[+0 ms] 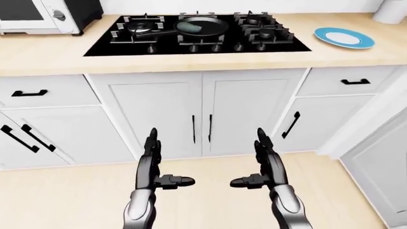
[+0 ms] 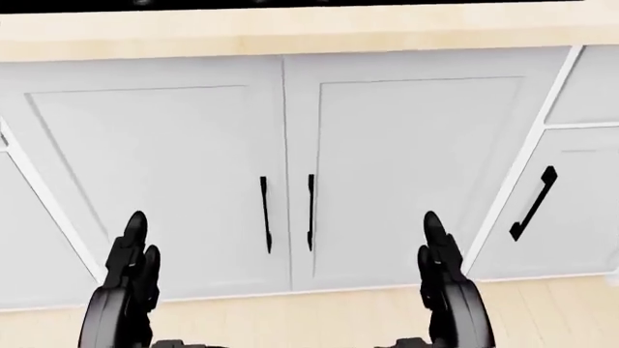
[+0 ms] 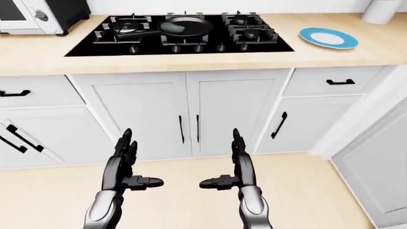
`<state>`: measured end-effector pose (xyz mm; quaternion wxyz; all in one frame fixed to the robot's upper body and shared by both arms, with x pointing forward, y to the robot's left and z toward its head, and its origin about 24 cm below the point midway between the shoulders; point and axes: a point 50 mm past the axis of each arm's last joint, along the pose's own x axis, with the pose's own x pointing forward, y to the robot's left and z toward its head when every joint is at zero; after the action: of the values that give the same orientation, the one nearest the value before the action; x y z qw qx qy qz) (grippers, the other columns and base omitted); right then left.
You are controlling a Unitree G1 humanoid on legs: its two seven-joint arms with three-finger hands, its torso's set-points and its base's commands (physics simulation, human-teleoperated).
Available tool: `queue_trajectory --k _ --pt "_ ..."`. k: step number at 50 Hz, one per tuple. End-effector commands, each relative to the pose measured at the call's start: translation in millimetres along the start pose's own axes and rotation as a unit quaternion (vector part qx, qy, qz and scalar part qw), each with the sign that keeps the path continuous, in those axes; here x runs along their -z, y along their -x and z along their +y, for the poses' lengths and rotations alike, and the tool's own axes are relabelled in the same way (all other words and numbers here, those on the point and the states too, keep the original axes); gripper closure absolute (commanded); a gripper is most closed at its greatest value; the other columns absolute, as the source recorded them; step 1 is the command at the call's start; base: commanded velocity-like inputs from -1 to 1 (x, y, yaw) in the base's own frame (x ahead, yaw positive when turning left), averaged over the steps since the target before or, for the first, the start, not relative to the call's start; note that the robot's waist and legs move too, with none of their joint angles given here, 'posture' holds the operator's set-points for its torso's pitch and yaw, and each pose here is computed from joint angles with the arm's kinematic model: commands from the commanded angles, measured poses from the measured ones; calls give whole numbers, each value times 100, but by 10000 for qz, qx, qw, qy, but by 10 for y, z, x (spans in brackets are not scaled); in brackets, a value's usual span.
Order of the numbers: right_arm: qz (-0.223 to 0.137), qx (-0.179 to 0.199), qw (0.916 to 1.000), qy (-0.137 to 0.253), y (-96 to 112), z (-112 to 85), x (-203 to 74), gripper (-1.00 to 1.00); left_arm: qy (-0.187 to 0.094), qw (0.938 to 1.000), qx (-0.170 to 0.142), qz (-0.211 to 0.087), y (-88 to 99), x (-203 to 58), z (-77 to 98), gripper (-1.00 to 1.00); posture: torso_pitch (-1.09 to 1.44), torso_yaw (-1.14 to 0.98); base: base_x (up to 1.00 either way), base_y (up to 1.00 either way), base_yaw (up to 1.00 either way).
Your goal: Pick the zucchini from the pan and place it on the plate.
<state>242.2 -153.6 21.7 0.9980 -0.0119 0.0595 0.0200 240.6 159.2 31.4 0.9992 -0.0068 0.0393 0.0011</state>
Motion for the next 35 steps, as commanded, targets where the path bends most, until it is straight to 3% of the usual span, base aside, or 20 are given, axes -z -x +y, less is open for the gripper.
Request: queue_trajectory --k 1,5,16,18,19,25,30,35 --pt "-431 194 9989 -45 -55 -58 -166 -100 -21 9989 40 -467 -38 -178 -7 -100 0 0 0 0 0" --pt "-459 395 9982 -42 -91 -106 -155 -100 45 9989 78 -458 -52 -168 -2 -100 0 0 0 0 0" --pt "-400 294 9983 -299 -86 -148 -291 -100 112 9996 -186 -156 -207 -253 114 -100 0 0 0 0 0" --pt "-400 277 9987 -171 -138 -158 -432 -100 66 9996 -210 -200 -266 -333 101 -100 0 0 0 0 0" --pt "-400 213 9988 -174 -179 -143 -489 -100 -103 9994 -226 -238 -343 -349 79 -100 0 0 0 0 0" --pt "-307 141 9993 189 -487 -150 -857 -100 230 9997 -75 -53 -726 -747 13 -100 0 0 0 0 0" --pt "-480 -5 9986 235 -734 -217 -1337 -100 221 9997 45 -26 -983 -1194 -41 -100 0 0 0 0 0" --pt "-595 84 9970 484 -970 -289 -1868 -100 191 9998 45 -71 -1163 -1574 -51 -100 0 0 0 0 0"
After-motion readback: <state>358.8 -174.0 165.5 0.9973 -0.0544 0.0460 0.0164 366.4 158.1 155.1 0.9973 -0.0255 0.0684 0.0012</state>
